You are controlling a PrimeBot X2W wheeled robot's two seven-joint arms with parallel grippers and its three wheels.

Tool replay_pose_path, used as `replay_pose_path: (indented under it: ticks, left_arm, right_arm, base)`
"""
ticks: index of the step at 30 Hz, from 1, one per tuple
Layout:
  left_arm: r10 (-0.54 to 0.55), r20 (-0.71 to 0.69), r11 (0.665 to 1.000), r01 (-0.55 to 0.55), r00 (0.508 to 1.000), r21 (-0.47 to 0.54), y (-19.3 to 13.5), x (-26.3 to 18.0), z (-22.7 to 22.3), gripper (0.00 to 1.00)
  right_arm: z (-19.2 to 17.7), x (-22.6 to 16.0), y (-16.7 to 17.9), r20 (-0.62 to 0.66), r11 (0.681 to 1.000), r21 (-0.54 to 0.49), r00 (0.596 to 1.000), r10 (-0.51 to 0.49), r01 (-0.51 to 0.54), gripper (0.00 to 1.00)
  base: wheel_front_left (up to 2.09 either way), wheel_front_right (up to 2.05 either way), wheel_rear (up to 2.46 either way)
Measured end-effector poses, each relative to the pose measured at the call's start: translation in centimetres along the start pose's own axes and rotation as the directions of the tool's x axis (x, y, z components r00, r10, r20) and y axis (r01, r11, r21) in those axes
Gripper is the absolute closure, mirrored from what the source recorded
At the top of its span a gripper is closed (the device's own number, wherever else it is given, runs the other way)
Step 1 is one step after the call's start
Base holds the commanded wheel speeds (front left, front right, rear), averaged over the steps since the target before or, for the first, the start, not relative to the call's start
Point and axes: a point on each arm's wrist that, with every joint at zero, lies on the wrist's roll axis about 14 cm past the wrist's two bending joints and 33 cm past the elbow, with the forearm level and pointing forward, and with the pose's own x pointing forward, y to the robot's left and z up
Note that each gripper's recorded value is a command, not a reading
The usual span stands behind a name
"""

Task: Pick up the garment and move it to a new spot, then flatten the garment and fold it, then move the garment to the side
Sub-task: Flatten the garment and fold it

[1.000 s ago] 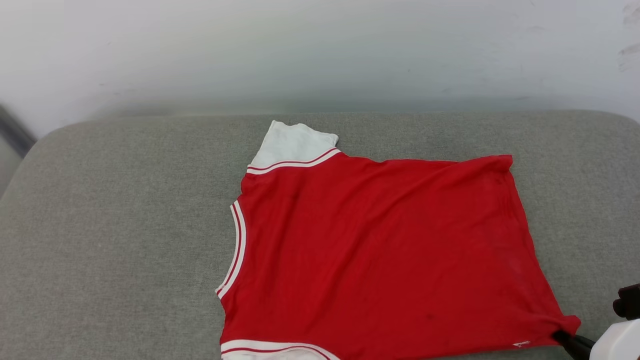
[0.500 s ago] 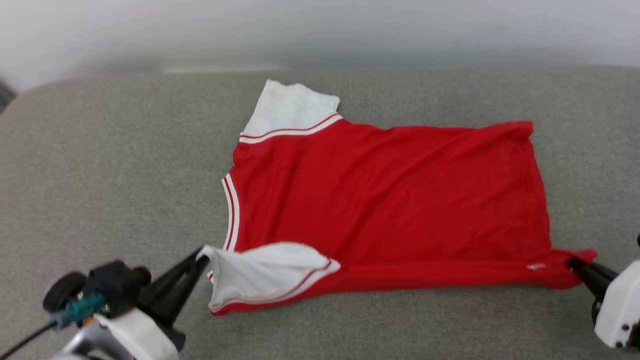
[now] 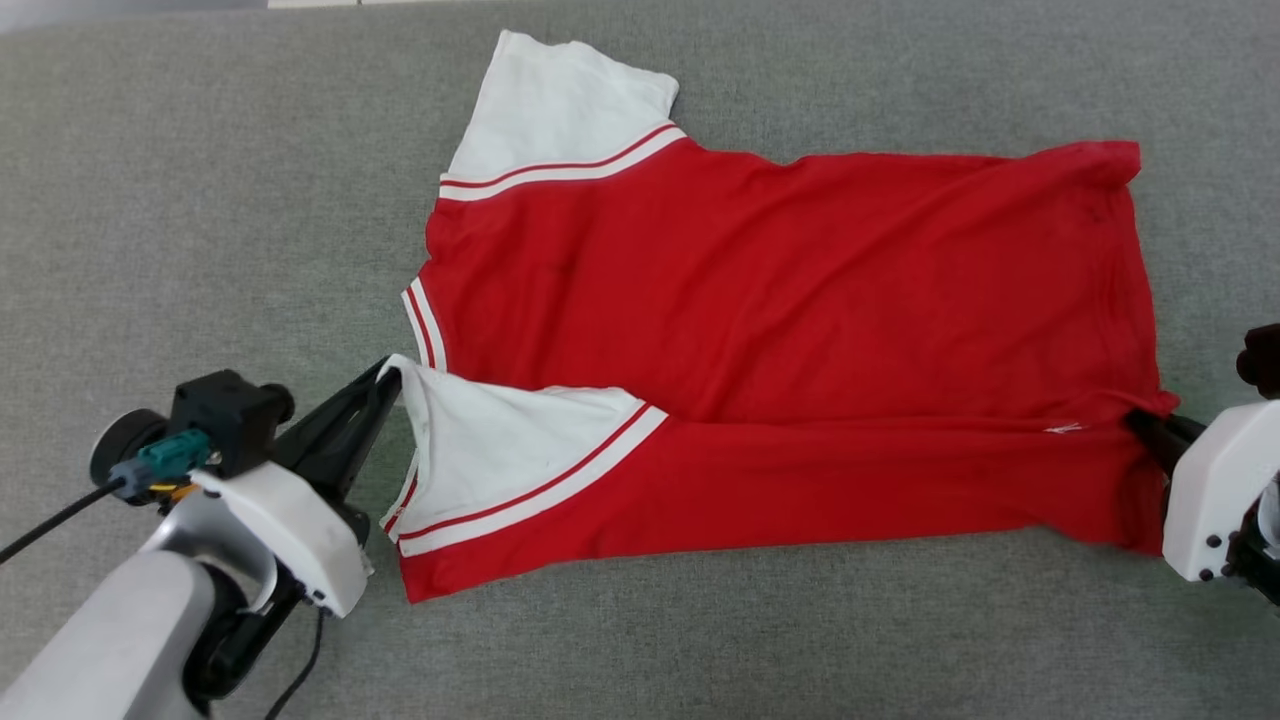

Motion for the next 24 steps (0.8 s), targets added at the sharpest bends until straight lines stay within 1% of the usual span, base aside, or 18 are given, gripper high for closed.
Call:
replay_pose_path:
  ticks: [3, 4, 5, 6, 7, 9, 13, 18, 22, 24]
  left_arm:
    - [0.012, -0.004, 1.000, -0.012, 1.000, -0.024, 0.3, 0.9, -0.9, 1.00]
    - [0.021, -0.001, 0.999, -0.021, 1.000, -0.031, 0.5, 1.0, -1.0, 0.85]
    - [0.025, -0.002, 0.999, -0.025, 1.000, -0.034, 0.5, 1.1, -1.3, 0.53]
    - [0.030, -0.008, 0.999, -0.030, 1.000, -0.040, 0.6, 1.2, -1.6, 0.00]
    - [0.037, -0.022, 0.998, -0.038, 0.999, -0.052, 0.6, 1.2, -2.1, 0.00]
    - [0.050, -0.015, 0.996, -0.051, 0.999, -0.070, 0.5, 1.1, -2.5, 0.00]
    - [0.084, 0.035, 0.992, -0.080, 0.996, -0.095, 0.7, 0.6, -1.9, 0.00]
    - [0.163, 0.078, 0.980, -0.153, 0.983, -0.126, 1.2, -1.2, -1.5, 0.00]
    - [0.222, 0.064, 0.956, -0.205, 0.973, -0.208, 0.8, -3.0, -2.0, 0.00]
    - [0.262, 0.063, 0.940, -0.240, 0.963, -0.243, 0.9, -4.0, -1.8, 0.00]
  right_arm:
    - [-0.4, 0.9, 0.1, -0.015, 1.000, -0.012, 1.000, -0.002, 0.001, 1.00]
    - [-0.5, 1.1, 0.2, -0.015, 1.000, -0.011, 1.000, 0.001, -0.001, 1.00]
    - [-0.5, 1.2, 0.2, -0.018, 1.000, -0.013, 1.000, -0.001, 0.000, 0.93]
    - [-0.5, 1.3, 0.1, -0.015, 1.000, -0.022, 1.000, -0.006, 0.006, 0.07]
    - [-0.5, 1.3, -0.1, -0.012, 1.000, -0.027, 1.000, -0.015, 0.014, 0.00]
    - [-0.4, 1.2, -0.3, 0.003, 0.999, -0.027, 1.000, -0.028, 0.028, 0.00]
    - [0.1, 0.7, 0.4, 0.035, 1.000, -0.021, 0.999, -0.019, 0.019, 0.00]
    - [1.7, -0.9, 0.9, 0.109, 0.999, -0.035, 0.994, -0.017, 0.021, 0.00]
    - [2.1, -2.6, 0.4, 0.146, 0.996, -0.065, 0.988, -0.054, 0.064, 0.00]
    - [1.7, -3.4, 0.5, 0.146, 0.995, -0.060, 0.987, -0.065, 0.074, 0.00]
  base:
    - [0.00, 0.00, 0.00]
    - [0.00, 0.00, 0.00]
    - [0.00, 0.00, 0.00]
    - [0.00, 0.00, 0.00]
    - [0.00, 0.00, 0.00]
    - [0.00, 0.00, 0.00]
    - [0.00, 0.00, 0.00]
    - [0.00, 0.00, 0.00]
    - [0.00, 0.00, 0.00]
    - [0.00, 0.00, 0.00]
